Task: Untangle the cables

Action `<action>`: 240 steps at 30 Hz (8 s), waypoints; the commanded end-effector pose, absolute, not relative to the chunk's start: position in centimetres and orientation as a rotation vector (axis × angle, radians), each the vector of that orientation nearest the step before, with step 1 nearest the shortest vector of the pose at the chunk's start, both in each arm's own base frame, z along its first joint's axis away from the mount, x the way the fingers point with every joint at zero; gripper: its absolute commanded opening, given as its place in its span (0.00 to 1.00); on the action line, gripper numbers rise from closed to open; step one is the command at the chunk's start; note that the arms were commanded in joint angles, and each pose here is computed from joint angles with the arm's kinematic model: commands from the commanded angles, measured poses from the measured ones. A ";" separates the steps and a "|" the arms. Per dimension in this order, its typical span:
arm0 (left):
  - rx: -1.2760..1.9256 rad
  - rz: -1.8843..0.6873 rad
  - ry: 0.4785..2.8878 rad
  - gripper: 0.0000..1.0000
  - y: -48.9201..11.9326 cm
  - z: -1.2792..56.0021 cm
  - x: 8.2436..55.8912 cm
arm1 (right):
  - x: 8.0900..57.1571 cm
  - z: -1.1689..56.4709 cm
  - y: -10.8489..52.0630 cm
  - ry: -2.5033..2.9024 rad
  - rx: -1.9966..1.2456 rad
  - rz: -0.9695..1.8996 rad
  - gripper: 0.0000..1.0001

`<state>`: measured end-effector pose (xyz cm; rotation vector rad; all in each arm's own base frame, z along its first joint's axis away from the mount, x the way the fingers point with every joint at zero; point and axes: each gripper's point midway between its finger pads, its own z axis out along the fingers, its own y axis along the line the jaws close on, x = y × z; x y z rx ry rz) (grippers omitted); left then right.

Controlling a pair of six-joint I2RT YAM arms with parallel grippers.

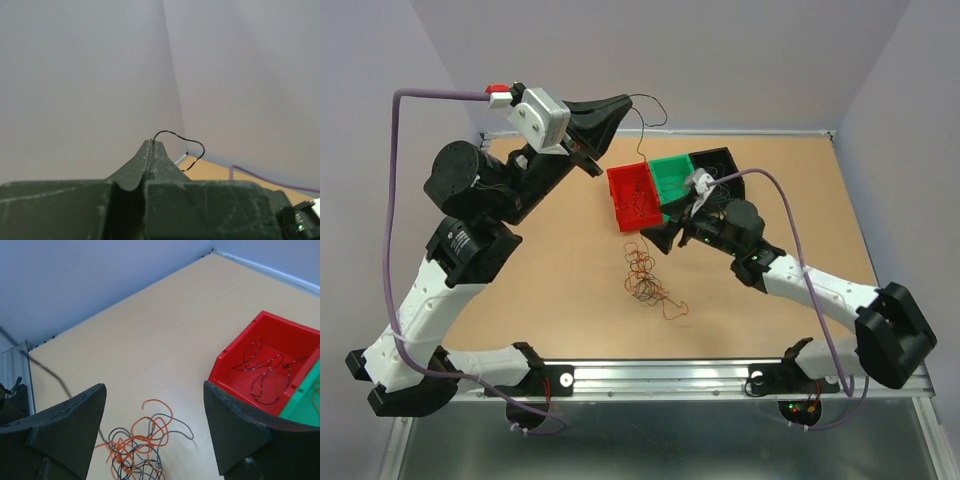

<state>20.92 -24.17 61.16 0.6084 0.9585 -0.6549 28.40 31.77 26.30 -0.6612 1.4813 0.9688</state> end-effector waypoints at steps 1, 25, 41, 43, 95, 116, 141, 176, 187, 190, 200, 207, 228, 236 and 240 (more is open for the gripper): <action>0.538 -0.653 0.851 0.00 -22.2 66.0 19.5 | 28.3 27.6 35.9 1.379 -0.763 1.025 0.82; 0.148 -0.372 0.823 0.00 -12.5 70.0 20.8 | 21.3 19.1 31.7 1.491 -0.630 1.089 0.90; 0.269 -0.479 0.901 0.00 -18.6 67.0 23.5 | 25.5 34.3 40.1 1.179 -0.784 1.088 1.00; 0.259 -0.485 0.899 0.00 -18.5 67.4 23.5 | 26.8 35.4 41.0 1.163 -0.762 1.060 1.00; 0.275 -0.178 1.078 0.00 -24.4 57.2 34.4 | 25.3 18.8 19.4 1.751 0.061 0.562 0.86; 0.306 -0.113 1.243 0.00 -22.8 47.8 46.8 | 26.5 20.6 18.4 1.726 0.105 0.460 0.86; 0.509 -0.188 1.471 0.00 -26.6 35.2 49.4 | 28.1 20.1 20.8 1.776 0.030 0.424 0.77; 0.556 0.210 1.849 0.00 -20.7 16.9 51.9 | 33.7 19.0 28.0 1.815 -0.166 0.629 0.60; 0.491 0.122 1.814 0.00 -20.8 18.2 50.7 | 40.6 17.6 31.7 1.842 -0.263 0.672 0.52; 0.491 0.129 1.824 0.00 -20.7 17.4 50.6 | 43.0 16.0 32.4 1.863 -0.270 0.658 0.50; 0.481 0.069 1.813 0.00 -20.4 17.9 50.1 | 48.1 13.1 34.6 1.887 -0.310 0.681 0.43; 0.518 -0.033 1.832 0.00 -21.8 17.2 49.8 | 49.2 12.5 35.6 1.889 -0.318 0.695 0.01; 0.467 -0.122 2.010 0.00 -23.5 10.5 50.7 | 50.4 6.8 36.4 2.075 -0.169 0.563 0.08; 0.435 -0.114 1.986 0.01 -22.9 11.6 50.9 | 50.1 12.8 35.8 1.949 -0.101 0.621 0.40; 0.426 -0.123 1.984 0.01 -22.7 11.9 51.0 | 49.0 14.6 35.4 1.908 -0.099 0.655 0.46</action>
